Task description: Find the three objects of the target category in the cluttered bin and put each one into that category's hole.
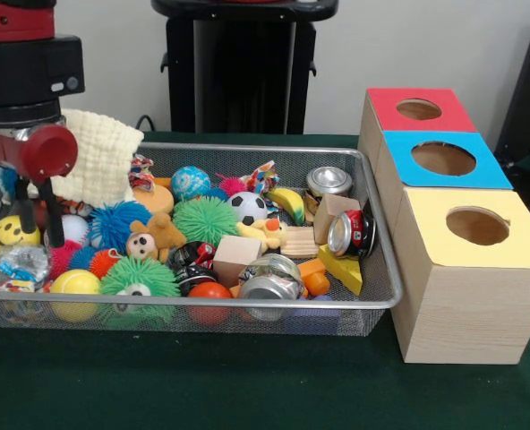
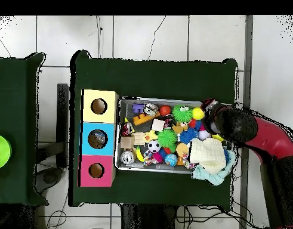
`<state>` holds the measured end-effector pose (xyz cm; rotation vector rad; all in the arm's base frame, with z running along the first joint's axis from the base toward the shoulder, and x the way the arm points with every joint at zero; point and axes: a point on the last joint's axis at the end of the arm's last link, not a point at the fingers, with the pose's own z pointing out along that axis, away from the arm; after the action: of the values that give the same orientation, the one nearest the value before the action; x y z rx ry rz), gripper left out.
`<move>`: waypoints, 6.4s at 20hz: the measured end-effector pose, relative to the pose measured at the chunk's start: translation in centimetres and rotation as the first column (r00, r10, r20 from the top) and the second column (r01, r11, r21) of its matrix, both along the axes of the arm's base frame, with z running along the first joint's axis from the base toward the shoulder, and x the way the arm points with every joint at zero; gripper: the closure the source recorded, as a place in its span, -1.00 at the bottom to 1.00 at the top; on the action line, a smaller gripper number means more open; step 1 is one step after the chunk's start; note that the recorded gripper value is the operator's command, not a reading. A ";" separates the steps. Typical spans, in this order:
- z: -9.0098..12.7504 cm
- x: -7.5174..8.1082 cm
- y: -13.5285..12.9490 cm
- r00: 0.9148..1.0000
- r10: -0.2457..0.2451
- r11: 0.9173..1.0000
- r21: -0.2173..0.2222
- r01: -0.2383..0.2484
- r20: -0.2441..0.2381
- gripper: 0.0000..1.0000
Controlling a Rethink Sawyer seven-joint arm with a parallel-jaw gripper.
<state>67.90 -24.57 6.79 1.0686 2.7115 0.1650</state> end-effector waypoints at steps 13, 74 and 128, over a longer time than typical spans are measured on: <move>-3.3 -2.2 -1.5 0.997 0.005 0.999 0.034 -0.003 -0.078 -1.00; -7.1 -6.4 -9.1 0.956 -0.088 0.995 -0.069 0.071 -0.281 -1.00; -3.6 -5.7 -4.9 0.950 -0.171 0.985 -0.052 0.163 -0.260 -1.00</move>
<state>62.20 -29.48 3.18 1.3953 2.8211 -0.0511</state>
